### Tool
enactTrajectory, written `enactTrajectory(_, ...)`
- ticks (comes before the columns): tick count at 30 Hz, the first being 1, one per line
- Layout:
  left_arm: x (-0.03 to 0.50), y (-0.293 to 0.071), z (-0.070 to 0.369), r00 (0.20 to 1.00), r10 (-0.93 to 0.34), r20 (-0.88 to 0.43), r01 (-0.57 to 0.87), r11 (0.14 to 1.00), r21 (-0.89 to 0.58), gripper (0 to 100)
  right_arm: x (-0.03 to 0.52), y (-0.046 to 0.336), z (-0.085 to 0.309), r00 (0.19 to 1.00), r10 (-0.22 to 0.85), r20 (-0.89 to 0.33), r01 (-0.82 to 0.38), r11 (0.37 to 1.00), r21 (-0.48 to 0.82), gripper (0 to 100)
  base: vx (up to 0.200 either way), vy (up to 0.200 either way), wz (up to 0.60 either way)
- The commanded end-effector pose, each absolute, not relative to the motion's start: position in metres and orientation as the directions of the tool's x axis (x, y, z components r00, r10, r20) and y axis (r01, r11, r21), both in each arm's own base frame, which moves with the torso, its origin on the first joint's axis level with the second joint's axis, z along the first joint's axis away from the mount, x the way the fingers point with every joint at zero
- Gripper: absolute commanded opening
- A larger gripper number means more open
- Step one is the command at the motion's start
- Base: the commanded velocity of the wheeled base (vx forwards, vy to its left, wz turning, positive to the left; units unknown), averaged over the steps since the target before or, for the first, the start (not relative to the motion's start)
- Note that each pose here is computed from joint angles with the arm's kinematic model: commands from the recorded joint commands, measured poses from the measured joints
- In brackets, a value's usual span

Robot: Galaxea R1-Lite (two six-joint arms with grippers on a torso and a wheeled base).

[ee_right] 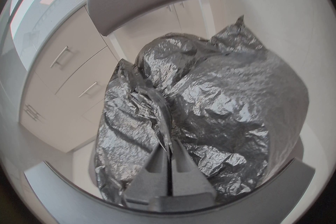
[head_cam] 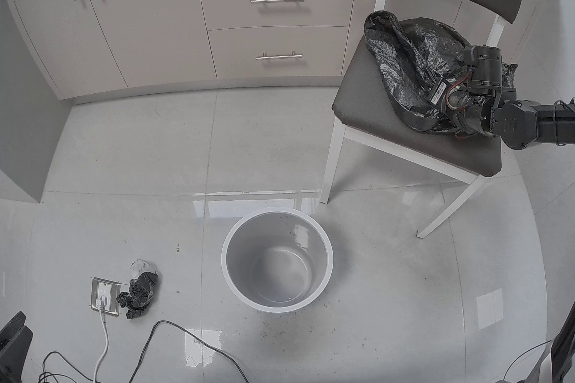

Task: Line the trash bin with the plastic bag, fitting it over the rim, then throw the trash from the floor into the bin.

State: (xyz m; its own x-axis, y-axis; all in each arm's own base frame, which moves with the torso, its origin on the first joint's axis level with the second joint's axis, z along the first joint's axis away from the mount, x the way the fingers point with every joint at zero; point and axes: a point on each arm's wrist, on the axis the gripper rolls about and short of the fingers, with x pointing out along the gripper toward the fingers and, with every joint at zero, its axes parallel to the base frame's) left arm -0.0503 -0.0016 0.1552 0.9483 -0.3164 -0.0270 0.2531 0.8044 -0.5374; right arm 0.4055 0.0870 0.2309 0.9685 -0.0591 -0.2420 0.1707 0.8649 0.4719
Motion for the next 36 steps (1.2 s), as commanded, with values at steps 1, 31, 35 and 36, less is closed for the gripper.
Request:
enactTrajectory(1, -0.023, -0.004, 0.176, 0.955, -0.289, -0.072, 0.205, 0.813, -0.545, 100, 0.390, 0.069, 0.256, 0.911, 0.336, -0.239, -0.056, 0.674, 0.737, 0, 0.000, 0.000, 0.00)
enactTrajectory(31, 0.229, -0.069, 0.252, 0.684, -0.689, -0.239, 0.311, 0.572, -0.759, 100, 0.227, 0.050, 0.303, 0.342, 0.935, 0.092, -0.691, 0.185, 0.698, 0, 0.000, 0.000, 0.00)
enactTrajectory(35, 0.251, -0.079, 0.220, 0.599, -0.755, -0.269, 0.356, 0.551, -0.755, 100, 0.192, 0.054, 0.318, 0.296, 0.947, 0.127, -0.727, 0.137, 0.673, 0, 0.000, 0.000, 0.00)
enactTrajectory(36, 0.251, -0.079, 0.220, 0.599, -0.755, -0.269, 0.356, 0.551, -0.755, 100, 0.192, 0.054, 0.318, 0.296, 0.947, 0.127, -0.727, 0.137, 0.673, 0, 0.000, 0.000, 0.00)
